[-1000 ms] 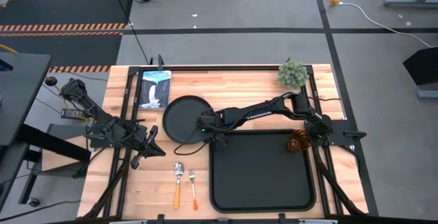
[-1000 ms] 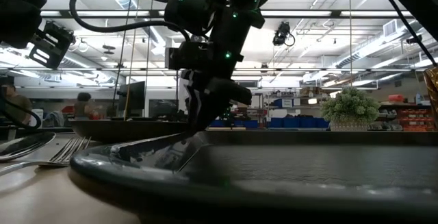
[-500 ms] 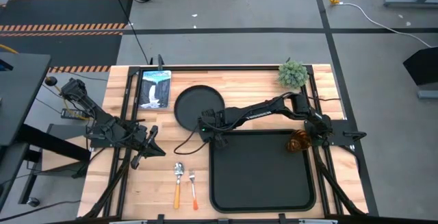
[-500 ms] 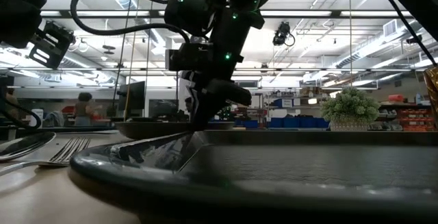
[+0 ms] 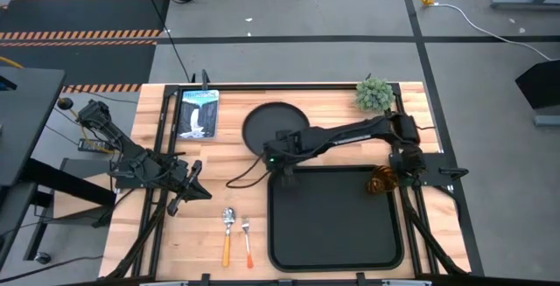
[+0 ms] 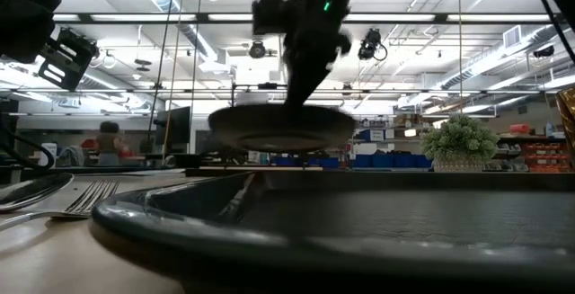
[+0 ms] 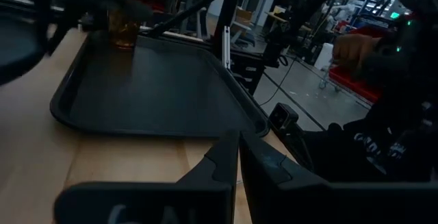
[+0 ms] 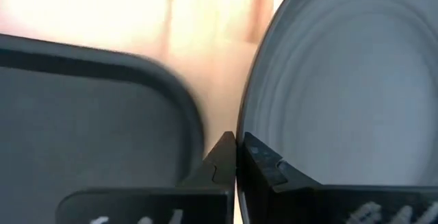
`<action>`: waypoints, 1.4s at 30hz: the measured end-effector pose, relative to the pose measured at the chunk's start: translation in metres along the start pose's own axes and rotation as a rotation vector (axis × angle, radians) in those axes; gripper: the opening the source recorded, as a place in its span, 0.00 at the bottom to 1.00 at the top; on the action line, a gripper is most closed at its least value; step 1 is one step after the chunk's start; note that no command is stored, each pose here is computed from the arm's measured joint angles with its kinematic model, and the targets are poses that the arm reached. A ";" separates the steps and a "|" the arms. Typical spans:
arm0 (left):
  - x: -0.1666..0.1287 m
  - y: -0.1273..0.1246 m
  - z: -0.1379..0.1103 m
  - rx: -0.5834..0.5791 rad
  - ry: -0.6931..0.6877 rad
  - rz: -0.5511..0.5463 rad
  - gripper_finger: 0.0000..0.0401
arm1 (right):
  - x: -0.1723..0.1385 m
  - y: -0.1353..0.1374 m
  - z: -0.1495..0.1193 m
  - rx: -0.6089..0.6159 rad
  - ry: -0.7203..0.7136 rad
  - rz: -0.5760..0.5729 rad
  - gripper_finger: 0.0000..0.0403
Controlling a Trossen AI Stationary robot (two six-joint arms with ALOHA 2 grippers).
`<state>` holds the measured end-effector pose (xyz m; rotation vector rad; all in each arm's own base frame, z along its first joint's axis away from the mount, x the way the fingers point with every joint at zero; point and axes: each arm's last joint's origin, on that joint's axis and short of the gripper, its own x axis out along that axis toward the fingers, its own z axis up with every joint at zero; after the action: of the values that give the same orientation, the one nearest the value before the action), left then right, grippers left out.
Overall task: Pick and place plate/cup/fork/spoon on tray
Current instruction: Put the black plate on the black tray
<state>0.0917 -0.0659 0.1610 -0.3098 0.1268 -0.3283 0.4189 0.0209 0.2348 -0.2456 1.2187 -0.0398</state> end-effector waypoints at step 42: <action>0.000 0.000 0.000 0.000 0.000 0.000 0.06 | -0.120 0.250 -0.071 0.790 0.017 0.265 0.03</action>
<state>0.0917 -0.0659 0.1610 -0.3096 0.1270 -0.3280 0.2853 0.2717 0.2709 0.6043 1.1564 -0.2858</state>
